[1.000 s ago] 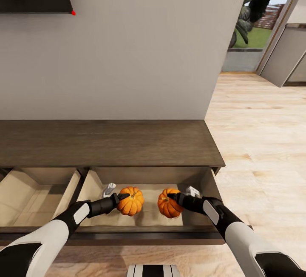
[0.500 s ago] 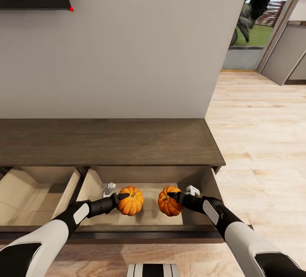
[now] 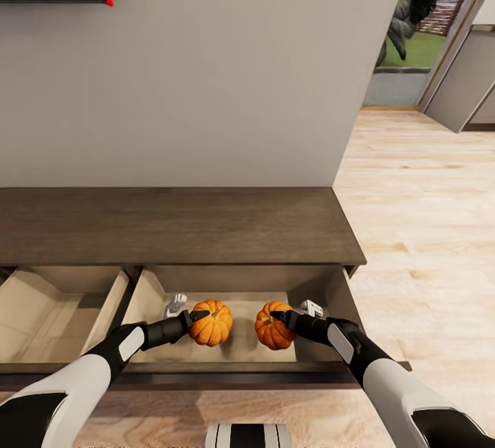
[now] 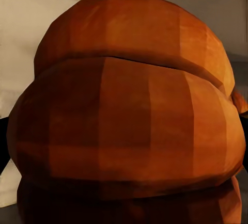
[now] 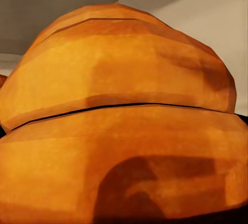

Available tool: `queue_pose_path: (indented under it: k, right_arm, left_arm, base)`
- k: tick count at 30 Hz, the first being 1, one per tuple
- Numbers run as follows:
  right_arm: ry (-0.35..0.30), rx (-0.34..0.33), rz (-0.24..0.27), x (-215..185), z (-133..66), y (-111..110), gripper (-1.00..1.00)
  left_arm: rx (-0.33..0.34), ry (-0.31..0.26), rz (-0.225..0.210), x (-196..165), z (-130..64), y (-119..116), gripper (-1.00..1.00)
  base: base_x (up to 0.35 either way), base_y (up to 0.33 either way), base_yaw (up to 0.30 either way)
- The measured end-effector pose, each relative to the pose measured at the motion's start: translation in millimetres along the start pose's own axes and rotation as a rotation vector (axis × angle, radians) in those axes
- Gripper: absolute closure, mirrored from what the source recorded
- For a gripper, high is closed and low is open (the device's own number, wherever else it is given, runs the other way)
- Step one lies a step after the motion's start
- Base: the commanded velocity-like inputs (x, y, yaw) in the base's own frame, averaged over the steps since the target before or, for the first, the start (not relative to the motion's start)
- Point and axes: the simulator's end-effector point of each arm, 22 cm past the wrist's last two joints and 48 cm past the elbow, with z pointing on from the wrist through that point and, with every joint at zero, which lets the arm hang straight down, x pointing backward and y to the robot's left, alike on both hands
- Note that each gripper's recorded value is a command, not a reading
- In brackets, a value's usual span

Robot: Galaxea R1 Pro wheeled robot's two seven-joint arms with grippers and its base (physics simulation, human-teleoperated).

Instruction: Place each of the two pumpkins and all three candles from the living room inside a cabinet in the living room (use any cabinet), then make sure every cabinet is closed, and position the cauldron so it is next to a table in the living room.

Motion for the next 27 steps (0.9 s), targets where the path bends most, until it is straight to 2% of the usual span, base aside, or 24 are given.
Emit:
queue_pose_path:
  k: [5,11,27]
  right_arm:
    - [0.006,0.003,0.004,3,2.1,-3,1.00]
    - [0.013,0.006,0.009,7,5.0,-6,1.00]
    - [0.030,0.017,0.023,16,11.6,-16,1.00]
  left_arm:
    - [-0.004,0.002,0.001,0,0.6,4,1.00]
    - [0.065,-0.005,-0.004,-5,-7.3,-1,1.00]
    - [0.056,0.013,-0.019,2,-2.1,10,1.00]
  base:
    - [0.000,0.000,0.000]
    - [0.000,0.000,0.000]
    - [0.000,0.000,0.000]
